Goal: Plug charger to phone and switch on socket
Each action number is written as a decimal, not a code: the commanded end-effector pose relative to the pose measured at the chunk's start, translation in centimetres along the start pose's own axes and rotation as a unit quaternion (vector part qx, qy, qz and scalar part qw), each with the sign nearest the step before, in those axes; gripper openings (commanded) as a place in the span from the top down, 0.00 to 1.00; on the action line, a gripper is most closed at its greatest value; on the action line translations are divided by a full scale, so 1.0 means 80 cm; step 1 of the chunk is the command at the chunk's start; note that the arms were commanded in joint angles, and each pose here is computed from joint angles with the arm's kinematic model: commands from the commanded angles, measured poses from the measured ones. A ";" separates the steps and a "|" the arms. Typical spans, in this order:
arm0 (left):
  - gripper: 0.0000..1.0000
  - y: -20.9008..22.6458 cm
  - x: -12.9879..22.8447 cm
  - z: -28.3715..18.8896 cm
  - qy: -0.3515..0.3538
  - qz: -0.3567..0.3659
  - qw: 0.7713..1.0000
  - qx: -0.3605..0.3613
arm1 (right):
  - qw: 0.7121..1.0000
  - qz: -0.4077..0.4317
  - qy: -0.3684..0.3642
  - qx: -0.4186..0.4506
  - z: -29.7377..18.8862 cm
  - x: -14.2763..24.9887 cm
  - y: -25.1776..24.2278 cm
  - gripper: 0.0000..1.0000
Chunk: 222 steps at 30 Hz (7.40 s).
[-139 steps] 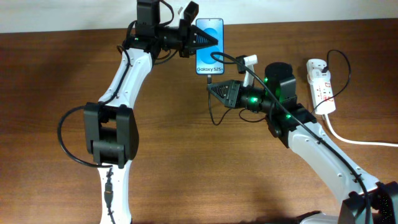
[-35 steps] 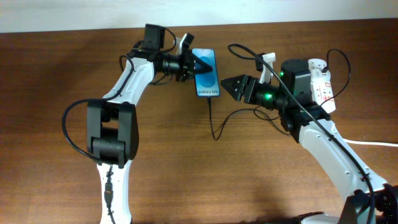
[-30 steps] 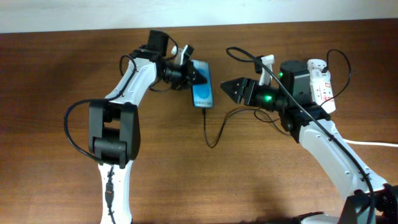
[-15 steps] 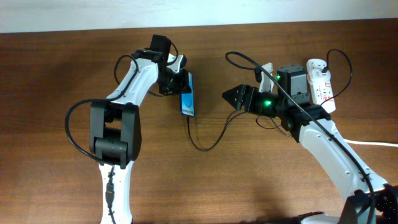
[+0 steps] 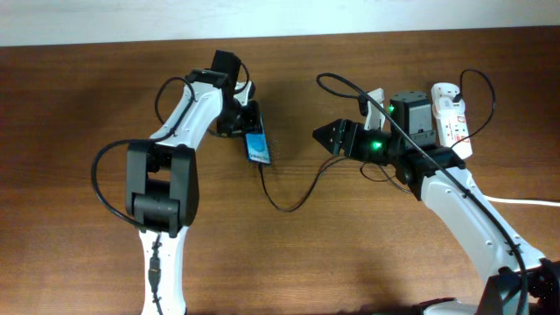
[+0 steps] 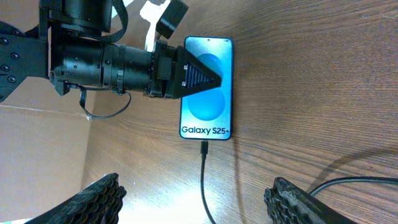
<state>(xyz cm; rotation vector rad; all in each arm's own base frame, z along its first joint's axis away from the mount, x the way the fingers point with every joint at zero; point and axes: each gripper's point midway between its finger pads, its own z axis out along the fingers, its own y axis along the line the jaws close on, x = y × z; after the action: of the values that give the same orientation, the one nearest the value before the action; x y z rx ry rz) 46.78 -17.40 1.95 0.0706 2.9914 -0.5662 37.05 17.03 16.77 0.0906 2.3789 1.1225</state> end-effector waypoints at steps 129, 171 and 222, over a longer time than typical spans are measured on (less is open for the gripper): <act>0.01 -0.056 -0.057 -0.354 -0.258 0.094 0.956 -0.102 | 0.893 -0.027 -0.254 0.370 -0.423 -0.222 -0.090 0.02; 0.01 -0.056 -0.058 -0.354 -0.258 0.094 0.956 -0.102 | 0.787 -0.388 -0.423 0.228 -0.240 0.060 -0.031 0.02; 0.01 0.119 0.262 -0.273 -0.640 0.132 0.738 -0.165 | 0.816 -0.384 -0.371 0.223 -0.183 0.101 -0.092 0.02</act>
<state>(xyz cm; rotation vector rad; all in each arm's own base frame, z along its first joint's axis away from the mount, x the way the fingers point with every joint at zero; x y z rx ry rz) 24.97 -0.26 16.59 -0.0092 1.6180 -0.0348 24.34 3.77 15.92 -0.2185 1.6256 0.0626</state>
